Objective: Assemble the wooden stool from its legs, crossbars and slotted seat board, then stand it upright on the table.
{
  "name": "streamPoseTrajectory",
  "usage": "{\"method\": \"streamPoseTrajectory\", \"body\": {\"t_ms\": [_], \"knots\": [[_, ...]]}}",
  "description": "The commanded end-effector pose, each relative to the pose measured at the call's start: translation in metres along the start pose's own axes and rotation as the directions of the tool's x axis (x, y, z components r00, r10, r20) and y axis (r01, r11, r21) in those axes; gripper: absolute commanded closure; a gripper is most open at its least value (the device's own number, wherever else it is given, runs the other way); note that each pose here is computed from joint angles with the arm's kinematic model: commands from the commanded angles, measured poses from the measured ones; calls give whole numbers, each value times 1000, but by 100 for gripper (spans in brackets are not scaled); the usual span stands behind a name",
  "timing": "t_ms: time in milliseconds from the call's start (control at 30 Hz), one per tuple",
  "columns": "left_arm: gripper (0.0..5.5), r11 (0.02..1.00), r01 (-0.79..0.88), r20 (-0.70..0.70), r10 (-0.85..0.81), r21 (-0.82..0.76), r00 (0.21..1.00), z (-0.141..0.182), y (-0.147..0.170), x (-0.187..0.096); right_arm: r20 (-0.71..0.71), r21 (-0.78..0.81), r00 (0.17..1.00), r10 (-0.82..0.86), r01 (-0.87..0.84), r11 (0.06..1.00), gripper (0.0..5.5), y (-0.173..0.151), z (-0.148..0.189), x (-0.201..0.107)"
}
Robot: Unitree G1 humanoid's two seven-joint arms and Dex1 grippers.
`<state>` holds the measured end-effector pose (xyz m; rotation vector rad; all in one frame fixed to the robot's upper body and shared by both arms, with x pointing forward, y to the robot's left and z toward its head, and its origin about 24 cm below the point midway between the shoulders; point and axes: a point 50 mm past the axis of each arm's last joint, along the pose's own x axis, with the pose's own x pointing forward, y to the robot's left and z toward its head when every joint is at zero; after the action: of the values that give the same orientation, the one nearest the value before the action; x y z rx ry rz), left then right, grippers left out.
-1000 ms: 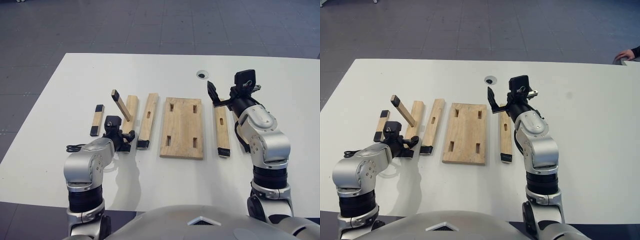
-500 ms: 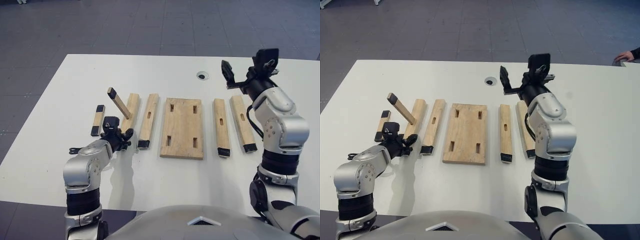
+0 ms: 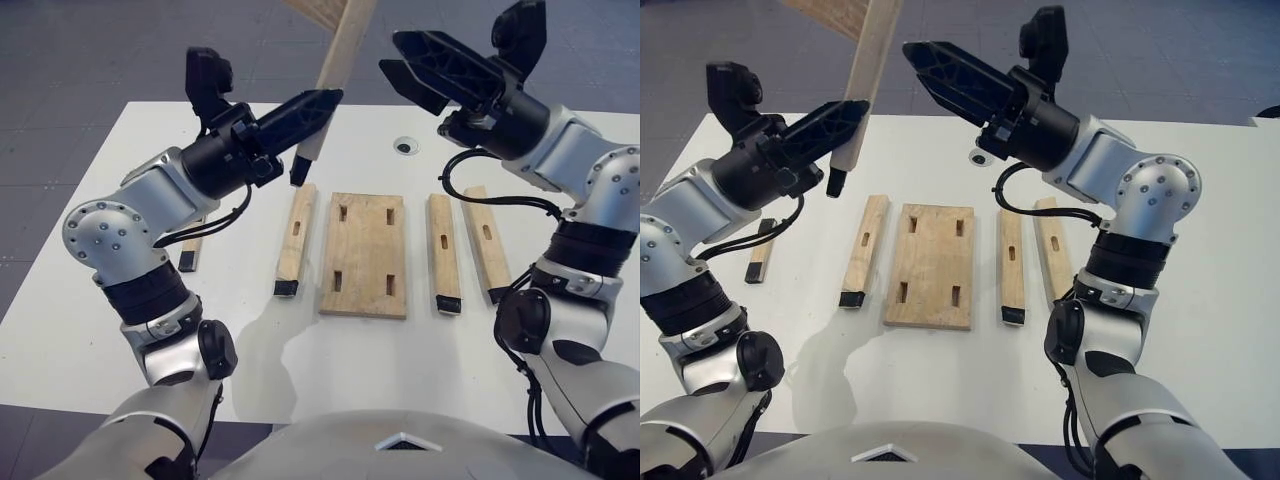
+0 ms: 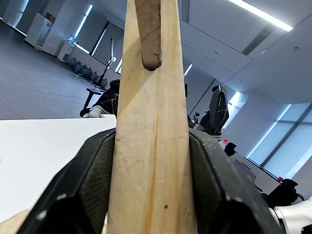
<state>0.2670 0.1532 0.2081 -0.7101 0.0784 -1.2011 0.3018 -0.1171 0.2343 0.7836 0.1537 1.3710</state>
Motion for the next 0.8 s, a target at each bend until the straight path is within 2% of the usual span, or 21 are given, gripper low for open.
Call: {"method": "streamPoseTrajectory", "body": {"t_ms": [33, 233, 800], "knots": [[345, 999, 52, 13, -53, 12, 999, -2, -7, 6, -42, -8, 998, 39, -40, 999, 6, 5, 4, 11], [345, 998, 63, 1, -63, -7, 998, -12, -7, 11, -47, 12, 996, 71, -71, 997, 6, 5, 5, 22], [345, 998, 55, -30, -56, -41, 998, -22, -5, 13, -107, 117, 971, 215, -203, 972, 328, 10, -3, 27]]}}
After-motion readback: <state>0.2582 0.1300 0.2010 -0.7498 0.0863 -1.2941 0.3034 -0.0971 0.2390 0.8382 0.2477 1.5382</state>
